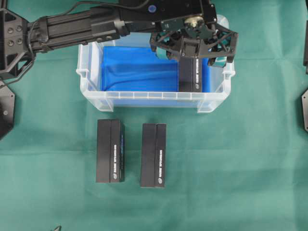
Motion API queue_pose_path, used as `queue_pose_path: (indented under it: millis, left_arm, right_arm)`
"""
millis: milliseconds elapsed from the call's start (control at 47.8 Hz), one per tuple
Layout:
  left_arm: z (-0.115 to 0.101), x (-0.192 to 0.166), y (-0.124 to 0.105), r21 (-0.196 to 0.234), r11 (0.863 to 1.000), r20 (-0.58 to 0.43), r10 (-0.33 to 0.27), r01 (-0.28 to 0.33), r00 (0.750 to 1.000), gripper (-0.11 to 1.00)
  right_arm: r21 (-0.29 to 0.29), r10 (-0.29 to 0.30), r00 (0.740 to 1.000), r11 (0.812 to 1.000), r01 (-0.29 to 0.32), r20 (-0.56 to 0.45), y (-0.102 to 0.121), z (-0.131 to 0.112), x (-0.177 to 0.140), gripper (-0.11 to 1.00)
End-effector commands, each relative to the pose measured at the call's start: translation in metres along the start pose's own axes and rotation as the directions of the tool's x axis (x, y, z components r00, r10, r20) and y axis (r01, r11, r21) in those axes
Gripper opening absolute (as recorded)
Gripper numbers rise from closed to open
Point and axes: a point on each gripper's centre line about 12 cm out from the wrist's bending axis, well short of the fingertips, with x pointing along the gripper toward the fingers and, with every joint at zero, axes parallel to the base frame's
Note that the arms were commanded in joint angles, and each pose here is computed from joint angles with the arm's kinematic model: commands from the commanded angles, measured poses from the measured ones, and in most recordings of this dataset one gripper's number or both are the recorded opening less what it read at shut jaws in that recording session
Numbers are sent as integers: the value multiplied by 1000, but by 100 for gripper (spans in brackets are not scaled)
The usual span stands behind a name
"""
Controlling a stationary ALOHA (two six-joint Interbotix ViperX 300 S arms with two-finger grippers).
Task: Take the box out of the case with the left arm.
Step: 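Lower the left gripper around the right D435i box and close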
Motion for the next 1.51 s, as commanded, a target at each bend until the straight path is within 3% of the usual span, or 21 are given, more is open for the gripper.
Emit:
queue_pose_path:
  millis: [0,84,544,1087,1485]
  left_arm:
    - [7,-24,2,-9,998,35,-68,69,997,96]
    - [10,-18,2,-14,996,45,-92,92,995,96]
    - [19,14,16,-30,994,62,-100,102,993,96]
    - [14,49,20,-46,992,63,-113,116,992,96]
    - [11,56,19,-50,992,60,-113,116,992,96]
  right_arm:
    - [3,4,1000,1000,-4,8,0,1,-3,0]
    - [3,4,1000,1000,-4,10,0,1,-3,0]
    - [4,4,1000,1000,-4,11,0,1,-3,0]
    - [2,4,1000,1000,-4,10,0,2,-2,0]
    - [4,4,1000,1000,-4,11,0,2,-2,0]
